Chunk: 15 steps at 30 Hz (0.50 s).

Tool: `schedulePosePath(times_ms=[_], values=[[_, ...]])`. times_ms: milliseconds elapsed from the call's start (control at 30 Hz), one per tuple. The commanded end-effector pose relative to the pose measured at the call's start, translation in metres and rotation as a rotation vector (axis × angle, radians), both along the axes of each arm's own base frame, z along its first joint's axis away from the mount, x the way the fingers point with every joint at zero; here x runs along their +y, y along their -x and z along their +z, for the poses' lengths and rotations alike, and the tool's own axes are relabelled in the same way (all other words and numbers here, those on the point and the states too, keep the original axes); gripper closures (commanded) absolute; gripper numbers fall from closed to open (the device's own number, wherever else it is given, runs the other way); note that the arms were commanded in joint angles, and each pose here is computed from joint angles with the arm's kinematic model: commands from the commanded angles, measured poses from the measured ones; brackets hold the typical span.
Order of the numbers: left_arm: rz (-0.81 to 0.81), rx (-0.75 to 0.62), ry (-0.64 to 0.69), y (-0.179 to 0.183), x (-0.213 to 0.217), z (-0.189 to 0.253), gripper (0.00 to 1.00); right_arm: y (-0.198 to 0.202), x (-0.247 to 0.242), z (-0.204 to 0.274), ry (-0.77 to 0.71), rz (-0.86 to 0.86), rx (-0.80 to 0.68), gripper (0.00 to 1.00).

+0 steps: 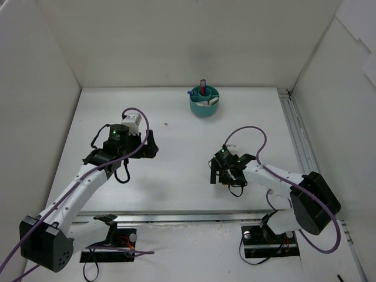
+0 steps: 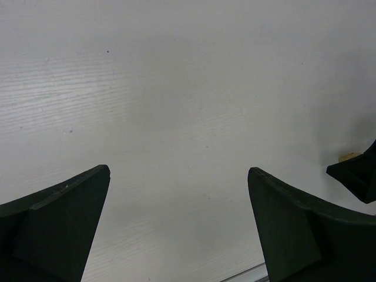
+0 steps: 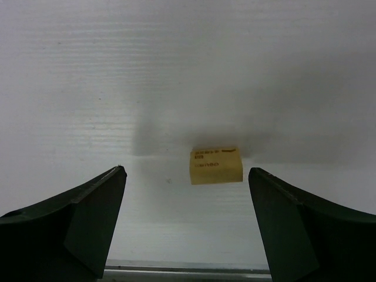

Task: Sort the stationery into containers
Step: Pick up the stationery from the center of the board.

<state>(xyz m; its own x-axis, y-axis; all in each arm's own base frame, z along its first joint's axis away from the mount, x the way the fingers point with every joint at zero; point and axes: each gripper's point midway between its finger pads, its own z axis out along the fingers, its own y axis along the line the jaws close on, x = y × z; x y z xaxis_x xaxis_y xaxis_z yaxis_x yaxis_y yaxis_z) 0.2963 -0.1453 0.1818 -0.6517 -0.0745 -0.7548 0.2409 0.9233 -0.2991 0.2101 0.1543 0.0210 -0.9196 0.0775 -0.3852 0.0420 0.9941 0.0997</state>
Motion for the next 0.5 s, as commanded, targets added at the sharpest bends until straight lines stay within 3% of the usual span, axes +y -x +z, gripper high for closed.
schedulePosePath(times_ms=[0, 100, 200, 233, 467], values=[[0.01, -0.083, 0.037, -0.006, -0.004, 0.025, 0.0, 0.006, -0.021, -0.002, 0.107, -0.121, 0.012, 0.17], [0.013, -0.077, 0.028, -0.006, -0.003, 0.023, 0.0, 0.004, -0.024, -0.003, 0.138, -0.134, 0.002, 0.27], [0.018, -0.078, 0.023, -0.007, -0.002, 0.023, 0.0, 0.002, -0.023, -0.001, 0.151, -0.135, -0.012, 0.53], [0.02, -0.076, 0.023, -0.007, -0.001, 0.022, 0.0, 0.001, -0.022, 0.0, 0.154, -0.133, -0.021, 0.66], [0.029, -0.078, 0.011, -0.01, 0.0, 0.021, 0.0, -0.017, -0.018, 0.016, 0.172, -0.088, -0.08, 0.84]])
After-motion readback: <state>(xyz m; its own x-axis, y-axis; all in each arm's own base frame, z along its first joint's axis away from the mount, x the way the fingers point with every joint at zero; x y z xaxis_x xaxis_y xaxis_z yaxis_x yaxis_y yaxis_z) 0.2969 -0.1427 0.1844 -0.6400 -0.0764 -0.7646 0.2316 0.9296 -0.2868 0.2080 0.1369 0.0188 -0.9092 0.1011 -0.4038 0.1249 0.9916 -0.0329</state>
